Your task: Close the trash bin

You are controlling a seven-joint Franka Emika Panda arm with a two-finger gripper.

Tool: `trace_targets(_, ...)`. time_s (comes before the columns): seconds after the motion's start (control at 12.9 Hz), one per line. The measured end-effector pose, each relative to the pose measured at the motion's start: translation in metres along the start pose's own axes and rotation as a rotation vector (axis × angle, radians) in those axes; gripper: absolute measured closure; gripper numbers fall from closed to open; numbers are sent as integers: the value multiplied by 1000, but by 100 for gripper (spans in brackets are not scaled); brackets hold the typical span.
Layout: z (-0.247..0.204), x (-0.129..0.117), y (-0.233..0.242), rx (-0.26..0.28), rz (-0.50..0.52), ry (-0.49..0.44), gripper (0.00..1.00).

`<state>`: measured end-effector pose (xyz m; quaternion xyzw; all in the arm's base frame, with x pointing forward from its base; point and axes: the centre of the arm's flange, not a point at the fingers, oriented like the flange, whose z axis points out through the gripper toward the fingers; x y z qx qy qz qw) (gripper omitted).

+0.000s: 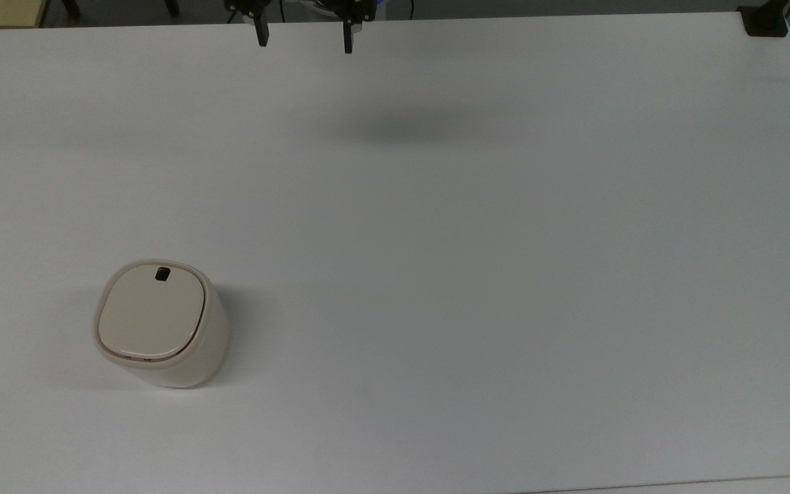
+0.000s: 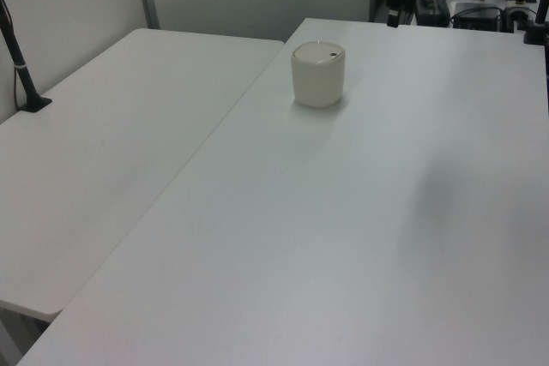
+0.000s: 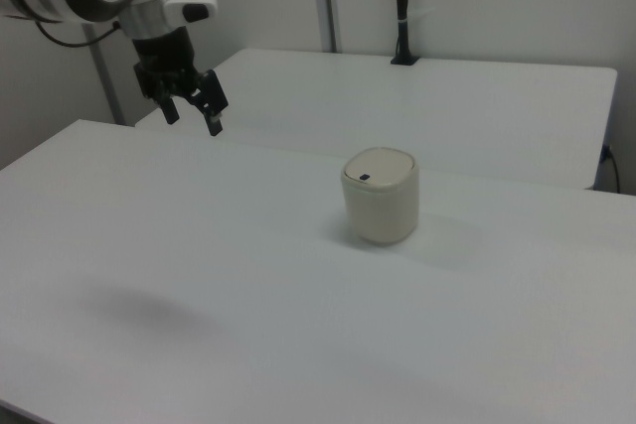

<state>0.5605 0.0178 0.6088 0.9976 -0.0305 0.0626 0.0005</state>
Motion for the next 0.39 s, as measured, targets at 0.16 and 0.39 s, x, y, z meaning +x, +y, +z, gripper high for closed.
trace_targets(0.16,6,9,1,1,-12,-5,0)
trace_targets(0.39,9,15,-2,0,-18,-7,0)
